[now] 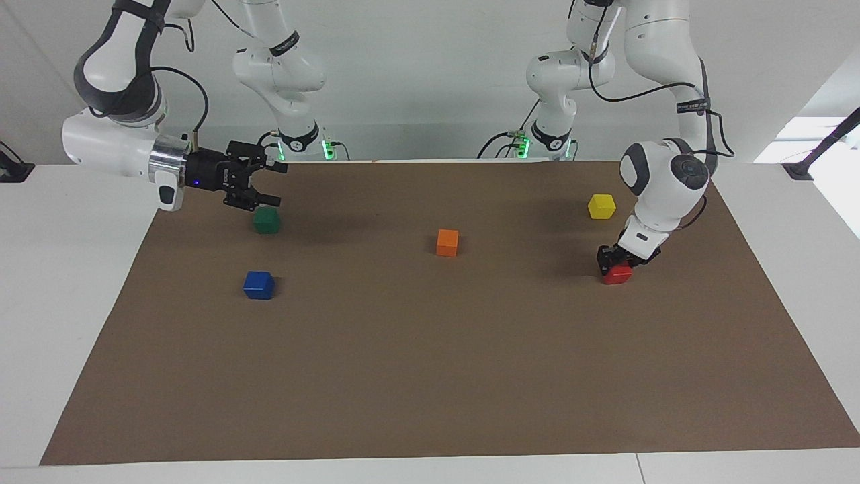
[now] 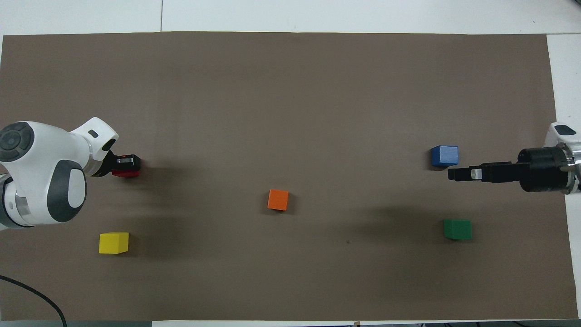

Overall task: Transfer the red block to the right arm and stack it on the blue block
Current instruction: 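Carry the red cube toward the right gripper while the right gripper approaches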

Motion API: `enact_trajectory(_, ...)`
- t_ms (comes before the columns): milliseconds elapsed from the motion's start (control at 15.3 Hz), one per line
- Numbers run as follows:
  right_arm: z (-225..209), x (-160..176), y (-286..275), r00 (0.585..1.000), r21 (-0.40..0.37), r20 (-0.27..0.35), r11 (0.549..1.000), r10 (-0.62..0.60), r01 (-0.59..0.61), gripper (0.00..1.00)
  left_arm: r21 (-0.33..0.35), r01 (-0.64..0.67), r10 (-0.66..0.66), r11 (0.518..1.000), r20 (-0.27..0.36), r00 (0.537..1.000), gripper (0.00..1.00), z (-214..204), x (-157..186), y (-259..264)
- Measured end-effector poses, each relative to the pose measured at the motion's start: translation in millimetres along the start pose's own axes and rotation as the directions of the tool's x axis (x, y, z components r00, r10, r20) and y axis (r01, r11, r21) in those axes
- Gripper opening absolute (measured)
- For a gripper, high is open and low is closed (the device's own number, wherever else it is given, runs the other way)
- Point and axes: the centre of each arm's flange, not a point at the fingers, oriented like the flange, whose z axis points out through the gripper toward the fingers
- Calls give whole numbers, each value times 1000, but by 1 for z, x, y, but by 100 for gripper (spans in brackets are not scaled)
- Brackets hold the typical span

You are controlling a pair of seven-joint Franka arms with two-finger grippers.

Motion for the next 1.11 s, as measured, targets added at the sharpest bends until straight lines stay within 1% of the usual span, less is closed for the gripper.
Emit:
enact_trajectory(130, 21, -2, 3, 1000, 118, 9, 993, 17, -18, 100, -13, 117, -116, 993, 70, 991, 55, -39, 9, 19)
enact_trajectory(261, 46, -5, 4, 999, 241, 18, 970, 34, -37, 100, -46, 199, -192, 979, 132, 973, 55, -101, 14, 59)
enact_trajectory(391, 70, -11, 6, 999, 369, 29, 929, 30, -39, 100, -80, 278, -261, 957, 177, 949, 55, -163, 2, 99)
enact_trajectory(522, 88, -19, 12, 999, 482, 44, 876, 13, -32, 100, -150, 363, -325, 920, 225, 918, 55, -213, -21, 127)
enact_trajectory(587, 96, -22, 18, 999, 531, 52, 847, -2, -26, 100, -186, 423, -369, 887, 266, 890, 55, -233, -36, 137)
enact_trajectory(652, 105, -25, 25, 998, 571, 58, 821, -19, -17, 100, -207, 488, -417, 848, 308, 855, 55, -251, -51, 147)
enact_trajectory(717, 116, -28, 32, 998, 610, 59, 792, -28, -14, 100, -213, 552, -466, 806, 345, 814, 55, -266, -65, 160)
enact_trajectory(848, 143, -34, 40, 997, 697, 69, 717, -38, -21, 100, -185, 661, -556, 727, 407, 725, 55, -285, -92, 197)
enact_trajectory(978, 168, -37, 46, 997, 744, 75, 667, -37, -31, 100, -140, 732, -613, 667, 456, 645, 55, -293, -118, 242)
enact_trajectory(1043, 179, -38, 45, 997, 766, 74, 641, -35, -34, 100, -120, 768, -638, 629, 486, 597, 55, -295, -129, 264)
enact_trajectory(1109, 189, -39, 43, 997, 787, 70, 615, -33, -35, 100, -97, 812, -669, 575, 515, 536, 55, -296, -138, 283)
